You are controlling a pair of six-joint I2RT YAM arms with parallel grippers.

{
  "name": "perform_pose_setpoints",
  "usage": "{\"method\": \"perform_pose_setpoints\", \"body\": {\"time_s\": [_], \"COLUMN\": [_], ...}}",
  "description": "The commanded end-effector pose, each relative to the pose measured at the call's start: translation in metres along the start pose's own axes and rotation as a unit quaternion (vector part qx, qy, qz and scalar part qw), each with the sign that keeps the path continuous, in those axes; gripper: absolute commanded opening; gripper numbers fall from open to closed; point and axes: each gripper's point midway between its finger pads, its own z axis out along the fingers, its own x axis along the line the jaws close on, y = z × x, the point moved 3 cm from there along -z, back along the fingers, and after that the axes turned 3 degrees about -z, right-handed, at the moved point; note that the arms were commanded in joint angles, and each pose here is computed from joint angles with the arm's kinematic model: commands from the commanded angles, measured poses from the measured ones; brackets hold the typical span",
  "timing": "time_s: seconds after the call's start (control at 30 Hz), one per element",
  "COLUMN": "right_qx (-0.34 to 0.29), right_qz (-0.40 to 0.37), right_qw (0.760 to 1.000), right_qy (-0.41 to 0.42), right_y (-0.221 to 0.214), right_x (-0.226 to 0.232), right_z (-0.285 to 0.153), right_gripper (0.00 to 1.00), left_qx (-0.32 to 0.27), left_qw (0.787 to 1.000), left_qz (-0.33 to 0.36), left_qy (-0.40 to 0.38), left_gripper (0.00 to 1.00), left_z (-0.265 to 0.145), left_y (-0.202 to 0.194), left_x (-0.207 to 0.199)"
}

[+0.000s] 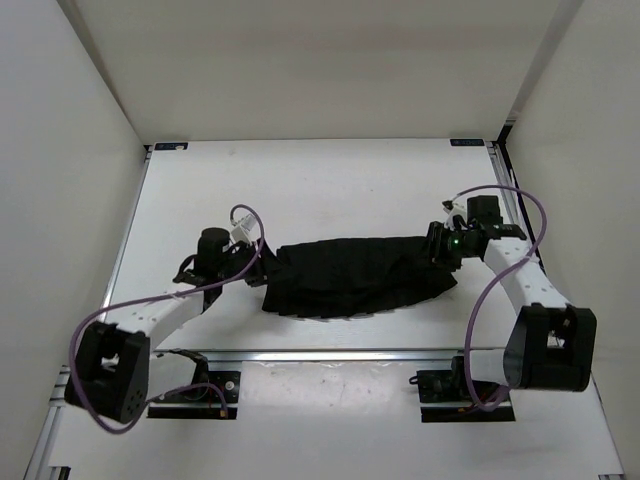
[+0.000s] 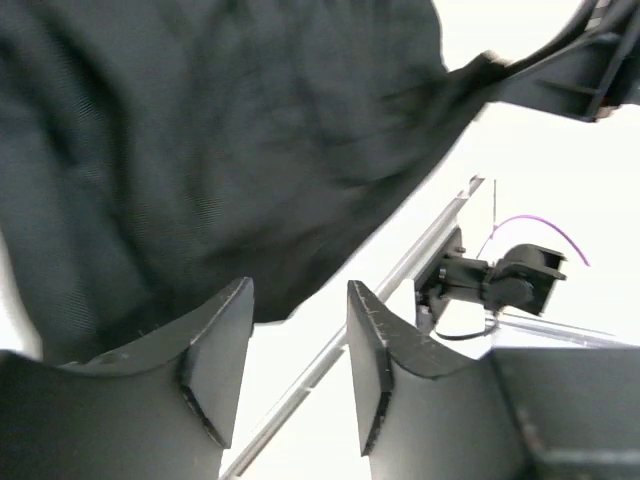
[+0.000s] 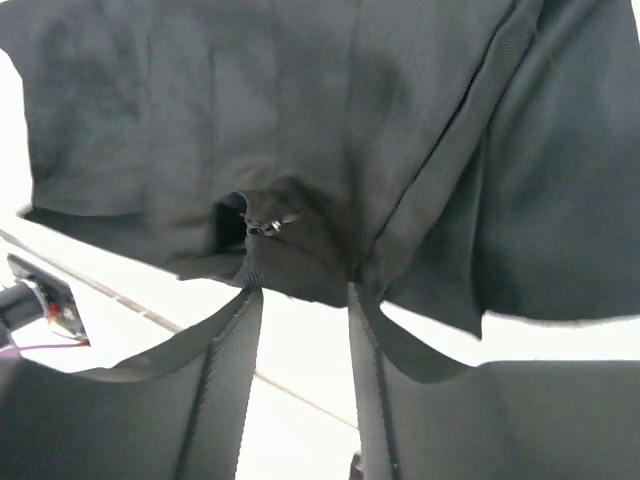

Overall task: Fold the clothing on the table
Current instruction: Fold the skirt

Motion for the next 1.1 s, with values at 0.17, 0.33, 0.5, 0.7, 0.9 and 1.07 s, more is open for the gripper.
{"method": "perform_pose_setpoints", "body": {"time_s": [0.17, 0.33, 0.5, 0.7, 0.9, 1.07], "right_qx": [-0.046, -0.074, -0.061, -0.013, -0.025, -0.002], "right_qz": [0.018, -0.002, 0.012, 0.049, 0.071, 0.070], "right_qw": [0.999, 0.997, 0.997, 0.997, 0.997, 0.997], "right_qy": [0.001, -0.004, 0.044, 0.059, 0.009, -0.040], "right_y": [0.016, 0.061, 0.080, 0.056, 0.039, 0.025], "right_x": [0.014, 0.016, 0.022, 0.016, -0.017, -0.032], "right_z": [-0.036, -0.041, -0.013, 0.027, 0.023, 0.022], "right_gripper": [0.47, 0.45, 0.26, 0.29, 0.43, 0.43], "left_qx": [-0.011, -0.014, -0.003, 0.012, 0.021, 0.015], "left_qw": [0.997, 0.997, 0.995, 0.996, 0.995, 0.984], "left_qz": [0.033, 0.012, -0.015, -0.065, -0.043, -0.048], "left_qy": [-0.062, -0.079, -0.094, -0.054, 0.090, 0.170], "left_gripper": [0.53, 0.43, 0.16, 0.03, 0.00, 0.00], "left_z": [-0.024, -0.001, 0.033, 0.063, 0.067, 0.058], "left_y": [0.012, 0.029, 0.047, 0.047, 0.029, 0.026], "left_x": [-0.041, -0.044, -0.048, -0.017, 0.039, 0.079]}}
